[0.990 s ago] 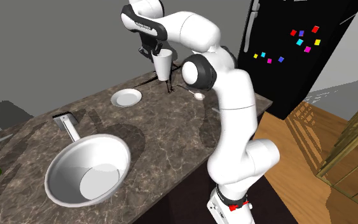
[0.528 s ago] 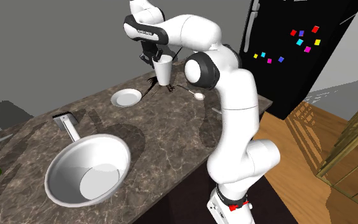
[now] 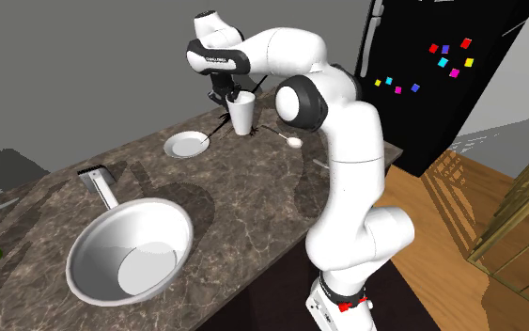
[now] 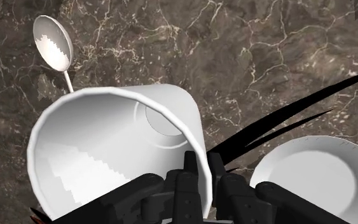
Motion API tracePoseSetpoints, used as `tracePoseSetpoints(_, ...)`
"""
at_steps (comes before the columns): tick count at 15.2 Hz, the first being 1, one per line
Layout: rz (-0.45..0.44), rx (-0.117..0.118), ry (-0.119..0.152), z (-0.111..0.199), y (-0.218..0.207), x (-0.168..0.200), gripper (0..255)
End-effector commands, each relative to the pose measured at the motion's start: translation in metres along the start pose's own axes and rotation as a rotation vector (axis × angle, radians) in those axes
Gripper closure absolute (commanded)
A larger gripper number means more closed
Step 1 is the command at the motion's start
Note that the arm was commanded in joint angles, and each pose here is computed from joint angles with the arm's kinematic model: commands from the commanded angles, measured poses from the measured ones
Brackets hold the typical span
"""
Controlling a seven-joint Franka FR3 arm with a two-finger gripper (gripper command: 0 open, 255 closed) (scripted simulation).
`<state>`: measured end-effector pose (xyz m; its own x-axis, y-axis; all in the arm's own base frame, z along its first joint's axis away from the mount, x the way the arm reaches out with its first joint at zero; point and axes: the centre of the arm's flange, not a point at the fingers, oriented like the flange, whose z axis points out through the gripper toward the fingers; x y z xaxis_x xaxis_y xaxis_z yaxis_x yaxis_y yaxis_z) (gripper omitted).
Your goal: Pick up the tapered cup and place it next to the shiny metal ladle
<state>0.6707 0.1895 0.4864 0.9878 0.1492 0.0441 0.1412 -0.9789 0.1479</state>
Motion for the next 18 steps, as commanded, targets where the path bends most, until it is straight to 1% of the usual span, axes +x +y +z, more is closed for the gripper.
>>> tracePoseSetpoints(1,0.000,0.000,0.000,0.010,-0.001,0.001,255)
tracePoseSetpoints(16,0.000,0.000,0.000,0.089,-0.013,-0.002,255)
tracePoseSetpoints(17,0.000,0.000,0.000,0.097,-0.014,-0.003,255)
tracePoseSetpoints(18,0.000,0.000,0.000,0.097,-0.014,-0.003,255)
